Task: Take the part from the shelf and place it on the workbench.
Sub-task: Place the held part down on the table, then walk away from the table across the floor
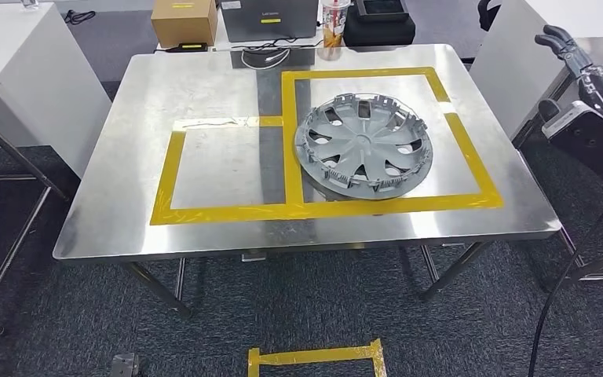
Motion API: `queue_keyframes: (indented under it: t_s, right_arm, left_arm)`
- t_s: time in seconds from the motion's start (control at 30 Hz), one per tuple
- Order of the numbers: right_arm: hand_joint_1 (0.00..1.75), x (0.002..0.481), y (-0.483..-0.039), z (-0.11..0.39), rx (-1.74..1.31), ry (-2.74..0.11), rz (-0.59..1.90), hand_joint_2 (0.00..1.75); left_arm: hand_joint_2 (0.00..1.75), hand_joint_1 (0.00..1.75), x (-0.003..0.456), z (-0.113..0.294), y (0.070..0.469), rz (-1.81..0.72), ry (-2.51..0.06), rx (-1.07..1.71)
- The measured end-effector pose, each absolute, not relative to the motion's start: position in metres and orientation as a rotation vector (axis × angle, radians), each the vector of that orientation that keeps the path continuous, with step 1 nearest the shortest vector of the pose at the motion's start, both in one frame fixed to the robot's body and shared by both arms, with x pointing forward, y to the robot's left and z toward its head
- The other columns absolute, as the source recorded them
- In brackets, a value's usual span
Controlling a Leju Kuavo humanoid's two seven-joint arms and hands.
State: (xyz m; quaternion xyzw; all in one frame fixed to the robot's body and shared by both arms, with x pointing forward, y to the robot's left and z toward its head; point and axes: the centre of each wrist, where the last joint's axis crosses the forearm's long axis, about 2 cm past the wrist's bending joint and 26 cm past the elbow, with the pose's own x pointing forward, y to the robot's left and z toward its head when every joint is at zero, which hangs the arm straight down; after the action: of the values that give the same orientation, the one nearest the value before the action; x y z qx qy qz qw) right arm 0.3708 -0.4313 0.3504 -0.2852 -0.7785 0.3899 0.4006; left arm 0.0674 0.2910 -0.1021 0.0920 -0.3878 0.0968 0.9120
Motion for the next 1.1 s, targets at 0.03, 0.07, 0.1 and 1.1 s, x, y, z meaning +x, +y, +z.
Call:
queue_keyframes:
  t_s: [0.03, 0.07, 0.1, 1.1]
  right_arm:
    - [0.0, 0.3708, -0.4314, 0.3504, -0.724, -1.961, 0.981, 0.0]
    - [0.0, 0.3708, -0.4314, 0.3503, -0.728, -1.951, 0.975, 0.0]
    - [0.0, 0.3707, -0.4315, 0.3504, -0.732, -1.943, 0.968, 0.0]
    - [0.0, 0.369, -0.4373, 0.3444, -0.771, -1.868, 0.918, 0.0]
  left_arm:
    - [1.75, 0.0, 0.067, -0.1022, 0.2913, 0.199, -0.798, 0.19]
    - [1.75, 0.0, 0.0667, -0.1024, 0.2916, 0.198, -0.798, 0.191]
    - [1.75, 0.0, 0.0666, -0.1024, 0.2919, 0.197, -0.798, 0.192]
    - [1.75, 0.0, 0.0722, -0.1026, 0.2909, 0.189, -0.803, 0.184]
